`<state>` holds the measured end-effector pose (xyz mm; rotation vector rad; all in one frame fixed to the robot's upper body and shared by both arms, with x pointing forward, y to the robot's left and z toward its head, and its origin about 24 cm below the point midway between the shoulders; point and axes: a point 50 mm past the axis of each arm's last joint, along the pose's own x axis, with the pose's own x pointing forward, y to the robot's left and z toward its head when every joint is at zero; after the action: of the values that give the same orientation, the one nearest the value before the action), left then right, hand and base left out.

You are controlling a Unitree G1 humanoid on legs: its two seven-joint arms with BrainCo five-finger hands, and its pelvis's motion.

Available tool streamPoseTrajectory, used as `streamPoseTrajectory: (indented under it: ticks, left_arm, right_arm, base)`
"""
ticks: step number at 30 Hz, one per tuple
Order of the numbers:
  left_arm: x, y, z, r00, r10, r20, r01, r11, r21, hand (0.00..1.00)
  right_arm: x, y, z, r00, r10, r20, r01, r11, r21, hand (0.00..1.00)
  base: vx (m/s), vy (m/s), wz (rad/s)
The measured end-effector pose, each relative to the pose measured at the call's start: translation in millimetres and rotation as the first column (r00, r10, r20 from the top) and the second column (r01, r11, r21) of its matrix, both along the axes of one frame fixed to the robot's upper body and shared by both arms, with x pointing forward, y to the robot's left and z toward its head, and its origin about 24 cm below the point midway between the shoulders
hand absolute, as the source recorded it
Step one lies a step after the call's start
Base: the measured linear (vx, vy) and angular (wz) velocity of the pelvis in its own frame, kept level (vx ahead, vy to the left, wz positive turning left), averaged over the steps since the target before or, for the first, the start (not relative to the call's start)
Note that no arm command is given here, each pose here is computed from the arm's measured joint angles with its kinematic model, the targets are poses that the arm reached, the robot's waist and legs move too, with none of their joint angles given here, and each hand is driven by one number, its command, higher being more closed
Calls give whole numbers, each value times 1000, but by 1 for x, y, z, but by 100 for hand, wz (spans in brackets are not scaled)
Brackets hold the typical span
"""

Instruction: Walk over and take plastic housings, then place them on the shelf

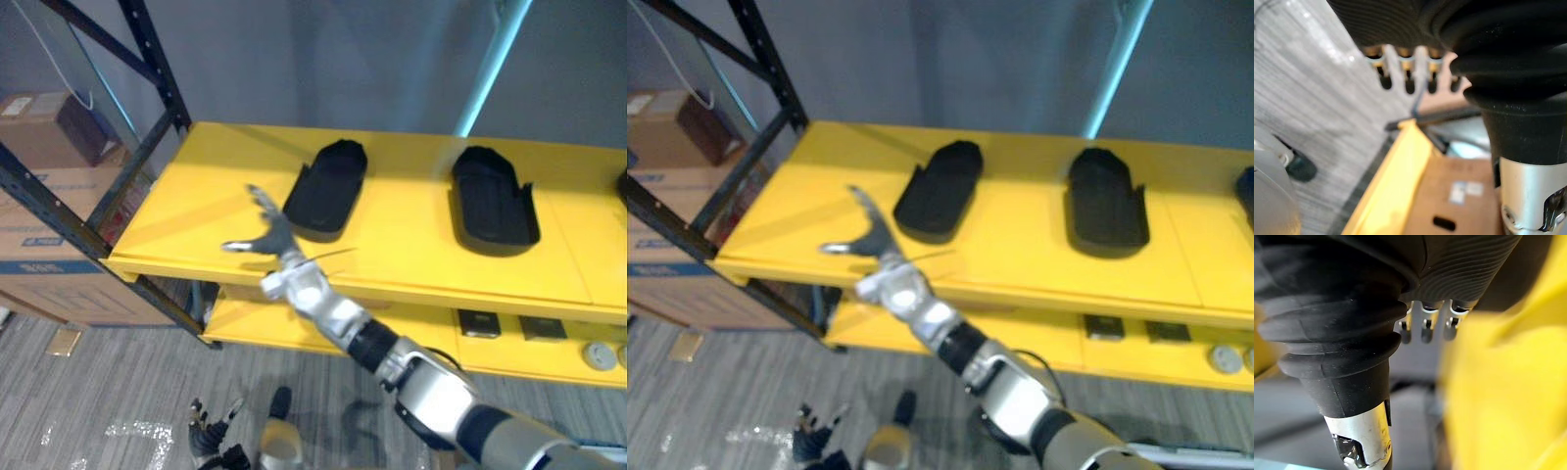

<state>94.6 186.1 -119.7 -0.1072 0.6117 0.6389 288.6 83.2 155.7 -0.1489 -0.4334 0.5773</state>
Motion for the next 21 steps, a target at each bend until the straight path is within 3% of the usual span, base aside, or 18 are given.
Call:
streamPoseTrajectory:
  ticks: [4, 9, 14, 21]
  left_arm:
    - [-12, 8, -2, 1000, 18, -26, -17, 1000, 17, 0]
    - [-12, 20, 0, 1000, 19, -23, -18, 999, 47, 0]
    - [-11, 20, 0, 1000, -1, -27, 2, 999, 53, 0]
    - [-13, 18, -3, 999, -3, -48, 5, 999, 45, 0]
  right_arm:
    - [-6, 0, 20, 994, 38, 100, -40, 999, 14, 0]
    - [5, -27, 20, 989, 5, 148, 7, 997, -78, 0]
    - [30, -76, -2, 995, -90, 30, 93, 989, -114, 0]
    - [32, -64, -32, 981, 23, -192, -32, 999, -45, 0]
  base:
    - [-13, 9, -18]
    - [-14, 9, -12]
    - [-15, 0, 0]
    - [7, -9, 3]
